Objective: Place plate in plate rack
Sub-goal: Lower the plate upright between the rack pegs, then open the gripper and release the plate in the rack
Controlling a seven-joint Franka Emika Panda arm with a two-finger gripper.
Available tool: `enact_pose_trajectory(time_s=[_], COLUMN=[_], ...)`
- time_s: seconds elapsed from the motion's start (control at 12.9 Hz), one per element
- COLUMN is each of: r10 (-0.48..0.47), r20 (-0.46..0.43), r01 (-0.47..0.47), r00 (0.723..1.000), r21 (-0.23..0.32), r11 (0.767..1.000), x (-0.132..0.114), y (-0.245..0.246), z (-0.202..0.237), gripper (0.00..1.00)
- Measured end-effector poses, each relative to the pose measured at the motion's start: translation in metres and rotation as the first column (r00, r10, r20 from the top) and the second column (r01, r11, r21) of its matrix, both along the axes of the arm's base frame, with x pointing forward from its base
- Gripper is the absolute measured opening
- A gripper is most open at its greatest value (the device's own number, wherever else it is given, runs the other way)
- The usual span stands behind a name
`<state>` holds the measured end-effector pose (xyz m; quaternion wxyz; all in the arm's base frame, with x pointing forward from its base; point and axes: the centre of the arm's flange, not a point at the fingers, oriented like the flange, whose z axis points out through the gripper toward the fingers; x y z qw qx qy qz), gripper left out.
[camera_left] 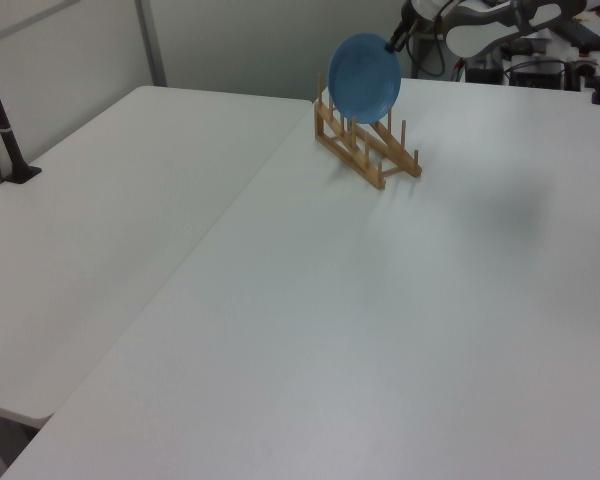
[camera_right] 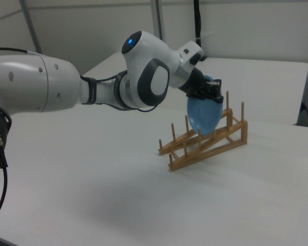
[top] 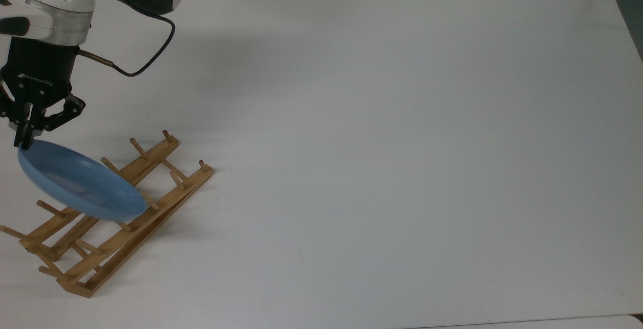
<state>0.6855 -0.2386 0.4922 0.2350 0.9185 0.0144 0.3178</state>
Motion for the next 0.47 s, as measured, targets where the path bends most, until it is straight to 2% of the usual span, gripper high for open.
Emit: enact_pose_trajectory(time_s=[0.08,0.16,0.23,0.31,0.47], r10=[0.001,0.001,0.001,0.001,-0.007], r20=[-0.004,-0.005,-0.006,-0.005,0.004], r01=[-0.001,-0.001,-0.001,-0.001,0.007], r00=[1.000,1.000,1.000,1.000,1.000], r21=[-0.002,-0.002,-0.002,-0.002,0.004], r11=[1.000,1.000,1.000,1.000,1.000], x=[-0.0002,-0.0003,-0.0003,-0.0003,-0.0002], y=[0.0001,0.0002,0.0002,0.0001,0.0001], z=[-0.0015,-0.0024,-0.0025,-0.0023,-0.0001], gripper=[0.07,0.14,0.24,0.40,0.63])
